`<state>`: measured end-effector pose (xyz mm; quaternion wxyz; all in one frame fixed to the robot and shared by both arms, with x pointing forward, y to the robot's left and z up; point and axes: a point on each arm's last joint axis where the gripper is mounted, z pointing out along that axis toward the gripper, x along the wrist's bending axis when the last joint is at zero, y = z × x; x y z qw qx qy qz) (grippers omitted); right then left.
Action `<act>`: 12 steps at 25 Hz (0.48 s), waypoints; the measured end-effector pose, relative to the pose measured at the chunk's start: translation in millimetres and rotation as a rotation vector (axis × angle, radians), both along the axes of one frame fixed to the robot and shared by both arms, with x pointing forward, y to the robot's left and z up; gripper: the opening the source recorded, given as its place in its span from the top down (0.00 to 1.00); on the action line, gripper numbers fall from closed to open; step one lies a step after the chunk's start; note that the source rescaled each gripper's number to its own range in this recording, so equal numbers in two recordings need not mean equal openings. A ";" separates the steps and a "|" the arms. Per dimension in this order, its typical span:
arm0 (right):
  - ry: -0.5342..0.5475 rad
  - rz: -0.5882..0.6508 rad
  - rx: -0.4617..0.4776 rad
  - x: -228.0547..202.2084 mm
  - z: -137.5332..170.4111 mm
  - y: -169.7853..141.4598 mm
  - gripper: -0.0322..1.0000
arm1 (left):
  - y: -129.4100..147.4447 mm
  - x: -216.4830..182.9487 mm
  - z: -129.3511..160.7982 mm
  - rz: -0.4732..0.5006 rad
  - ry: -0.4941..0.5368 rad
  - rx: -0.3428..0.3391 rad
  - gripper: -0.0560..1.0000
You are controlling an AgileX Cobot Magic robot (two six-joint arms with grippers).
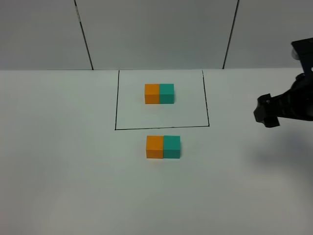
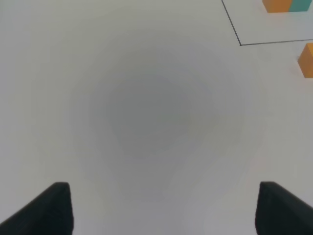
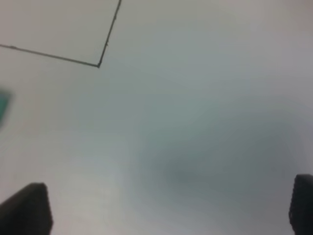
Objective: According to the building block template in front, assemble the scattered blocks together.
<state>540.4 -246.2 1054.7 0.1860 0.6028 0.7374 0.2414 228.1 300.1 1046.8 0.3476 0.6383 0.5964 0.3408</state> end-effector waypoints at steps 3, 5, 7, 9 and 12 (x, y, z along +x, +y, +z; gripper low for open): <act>-0.029 -0.056 -0.011 -22.7 7.2 -18.9 0.00 | 0.0 0.0 0.0 0.000 0.000 0.000 0.28; -0.052 -0.088 -0.025 -38.4 13.3 -30.4 0.00 | 0.0 0.0 0.0 0.000 0.000 0.000 0.28; -0.074 -0.123 -0.021 -53.7 21.9 -37.9 0.00 | 0.0 0.0 0.0 0.000 0.000 0.000 0.28; -0.105 -0.142 -0.025 -71.1 31.9 -42.7 0.00 | 0.0 0.0 0.0 0.000 0.000 0.000 0.28; -0.143 -0.146 -0.038 -103.9 46.3 -45.7 0.00 | 0.0 0.0 0.0 0.000 0.000 0.000 0.28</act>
